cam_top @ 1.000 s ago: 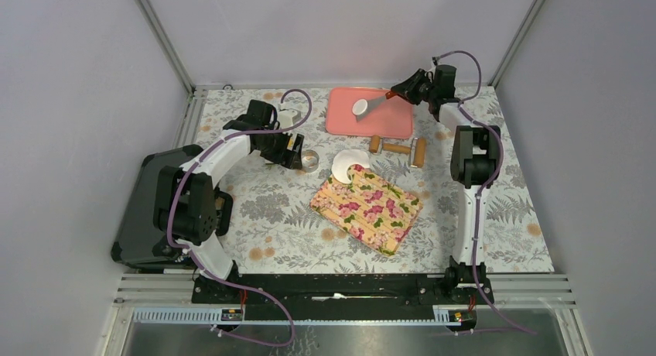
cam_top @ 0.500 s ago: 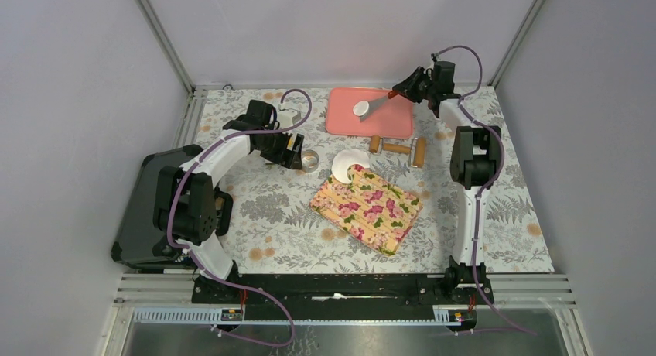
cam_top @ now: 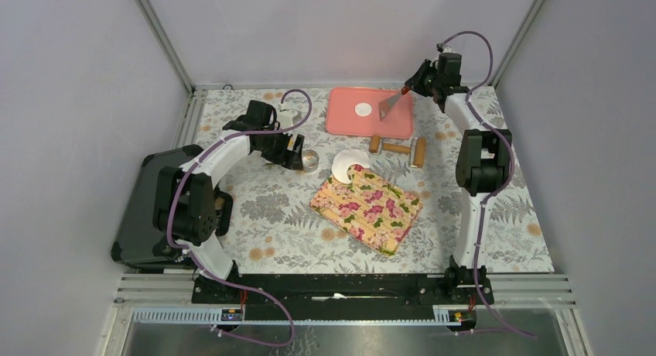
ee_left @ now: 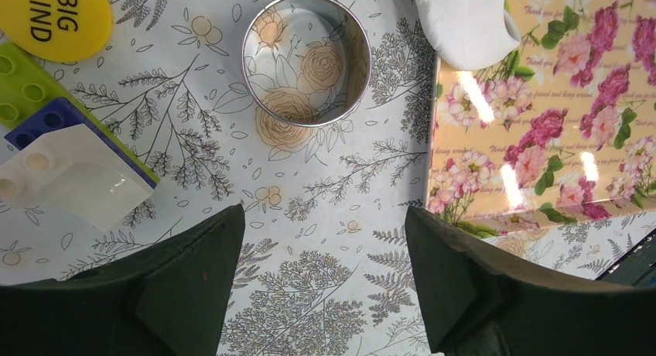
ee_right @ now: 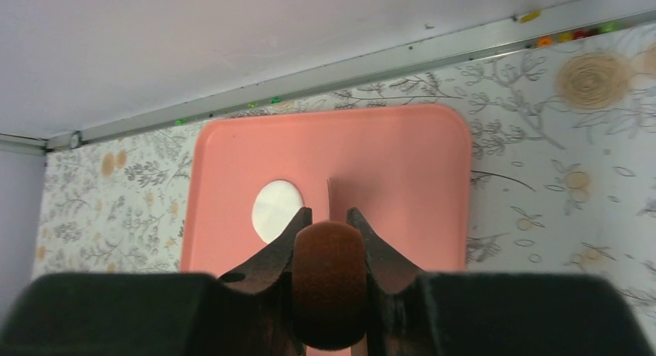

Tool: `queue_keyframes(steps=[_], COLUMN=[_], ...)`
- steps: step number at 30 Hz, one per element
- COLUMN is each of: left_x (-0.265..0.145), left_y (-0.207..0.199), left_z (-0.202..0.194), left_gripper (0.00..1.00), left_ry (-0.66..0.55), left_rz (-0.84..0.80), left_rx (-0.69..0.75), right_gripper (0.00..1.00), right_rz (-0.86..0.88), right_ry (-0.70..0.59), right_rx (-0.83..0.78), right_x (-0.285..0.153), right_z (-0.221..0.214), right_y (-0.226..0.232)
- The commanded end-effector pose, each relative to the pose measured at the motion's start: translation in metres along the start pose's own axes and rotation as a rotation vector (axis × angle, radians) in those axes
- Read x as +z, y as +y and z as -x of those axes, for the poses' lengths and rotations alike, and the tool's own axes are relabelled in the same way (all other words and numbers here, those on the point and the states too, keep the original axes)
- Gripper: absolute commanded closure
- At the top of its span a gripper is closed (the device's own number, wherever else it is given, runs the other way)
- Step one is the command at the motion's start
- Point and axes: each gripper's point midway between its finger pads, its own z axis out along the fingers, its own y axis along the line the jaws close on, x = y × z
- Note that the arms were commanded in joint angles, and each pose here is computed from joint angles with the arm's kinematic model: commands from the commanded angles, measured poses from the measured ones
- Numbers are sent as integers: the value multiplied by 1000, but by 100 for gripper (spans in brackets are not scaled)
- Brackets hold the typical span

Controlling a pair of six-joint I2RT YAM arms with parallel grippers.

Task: Roll out the dumpling wrappers from the dough
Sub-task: Place the dumpling wrapper on the plate, then place the spatula at the center of the board.

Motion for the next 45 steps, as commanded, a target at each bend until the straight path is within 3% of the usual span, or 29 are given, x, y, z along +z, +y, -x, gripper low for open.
queue_keyframes(steps=[1, 5, 9, 14, 21, 36, 42, 45], left_x=[-18, -30, -52, -73, -76, -87, -81, -78], left_y=[-7, -7, -9, -13, -17, -30, -25, -23], left_z=[22, 33, 42, 33, -3, -11, -13, -14], left_gripper=[19, 12, 1, 1, 1, 1, 1, 1], left_ry=[-93, -126, -160, -153, -94, -153, -142, -135], left_rz=[-11, 1, 14, 22, 25, 1, 14, 17], left_rx=[52, 65, 97, 135, 121, 182, 172, 165], right_gripper=[100, 100, 100, 100, 100, 100, 100, 87], right_rz=[-49, 56, 201, 164, 144, 121, 105, 84], right_ry=[-94, -137, -113, -142, -159, -174, -72, -27], right_rx=[-126, 35, 187, 189, 93, 223, 292, 320], right_x=[-43, -94, -159, -235, -290, -254, -233, -231], right_z=[48, 88, 88, 37, -49, -84, -112, -126], right_y=[9, 14, 9, -24, -26, -63, -80, -85])
